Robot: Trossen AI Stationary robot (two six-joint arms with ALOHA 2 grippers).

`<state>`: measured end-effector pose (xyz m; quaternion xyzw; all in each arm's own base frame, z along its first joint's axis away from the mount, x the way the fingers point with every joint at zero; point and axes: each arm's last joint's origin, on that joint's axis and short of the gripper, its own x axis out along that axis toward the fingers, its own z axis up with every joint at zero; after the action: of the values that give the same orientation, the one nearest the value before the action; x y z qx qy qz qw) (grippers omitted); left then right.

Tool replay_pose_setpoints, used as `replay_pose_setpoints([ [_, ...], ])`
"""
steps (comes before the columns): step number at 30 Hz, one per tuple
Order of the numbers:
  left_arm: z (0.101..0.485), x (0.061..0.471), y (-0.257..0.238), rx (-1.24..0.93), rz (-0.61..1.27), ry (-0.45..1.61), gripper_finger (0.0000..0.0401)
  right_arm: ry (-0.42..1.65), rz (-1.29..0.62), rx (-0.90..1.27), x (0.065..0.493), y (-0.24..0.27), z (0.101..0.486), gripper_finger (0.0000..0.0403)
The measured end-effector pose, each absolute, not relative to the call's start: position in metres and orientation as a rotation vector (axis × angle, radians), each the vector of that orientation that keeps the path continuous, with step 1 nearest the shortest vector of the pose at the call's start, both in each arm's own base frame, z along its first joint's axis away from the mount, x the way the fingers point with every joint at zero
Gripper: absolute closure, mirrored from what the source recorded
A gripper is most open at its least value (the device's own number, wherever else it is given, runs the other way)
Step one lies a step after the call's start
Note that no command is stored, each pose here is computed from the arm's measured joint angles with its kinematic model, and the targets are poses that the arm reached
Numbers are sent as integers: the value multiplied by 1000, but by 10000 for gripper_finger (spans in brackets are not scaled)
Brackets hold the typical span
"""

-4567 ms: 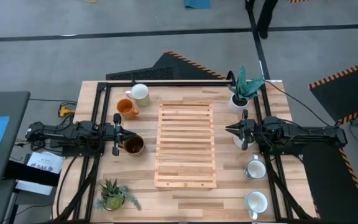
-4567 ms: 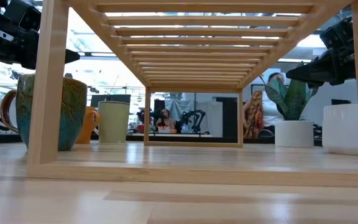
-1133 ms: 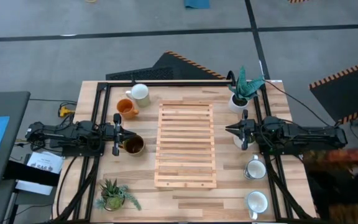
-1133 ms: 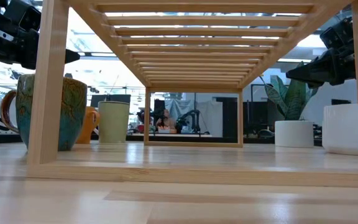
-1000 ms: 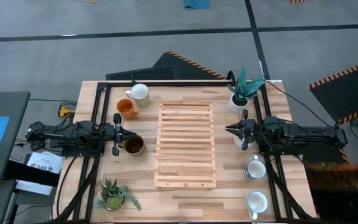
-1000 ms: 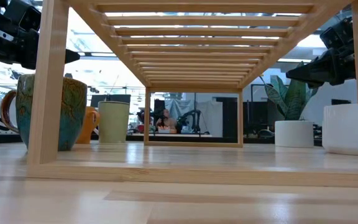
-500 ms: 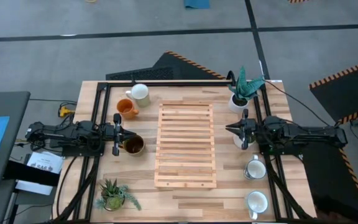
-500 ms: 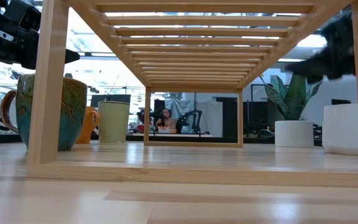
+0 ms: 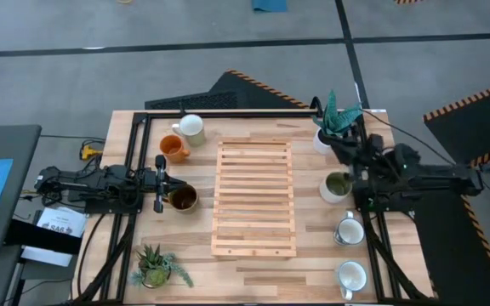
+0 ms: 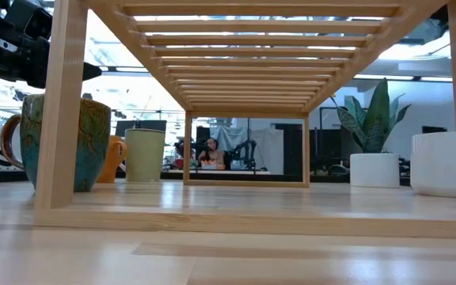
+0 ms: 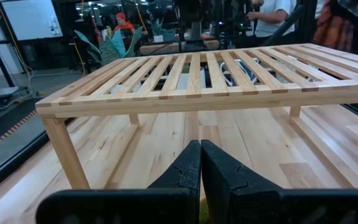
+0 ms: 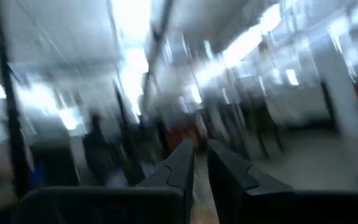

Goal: Place coffee mugs
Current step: Put the white mug on the shelf

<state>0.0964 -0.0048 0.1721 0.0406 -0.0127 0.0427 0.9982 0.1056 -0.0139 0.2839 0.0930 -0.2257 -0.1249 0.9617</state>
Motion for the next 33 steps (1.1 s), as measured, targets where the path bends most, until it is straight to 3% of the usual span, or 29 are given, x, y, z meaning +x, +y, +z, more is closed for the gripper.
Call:
replay_pose_setpoints([
  [5,172,96,-5,81,85,-25,401,142,-471,248,105,-15,310,295],
  [8,172,96,-5,81,85,-24,401,379,-519,329,104,-13,319,263],
  [13,172,96,-5,81,85,-24,401,770,-472,532,106,-1,316,217],
  [18,172,96,-5,81,85,-24,401,1124,-386,707,119,15,297,203],
  [33,172,96,-5,81,85,-24,401,1444,-548,444,176,41,246,207],
])
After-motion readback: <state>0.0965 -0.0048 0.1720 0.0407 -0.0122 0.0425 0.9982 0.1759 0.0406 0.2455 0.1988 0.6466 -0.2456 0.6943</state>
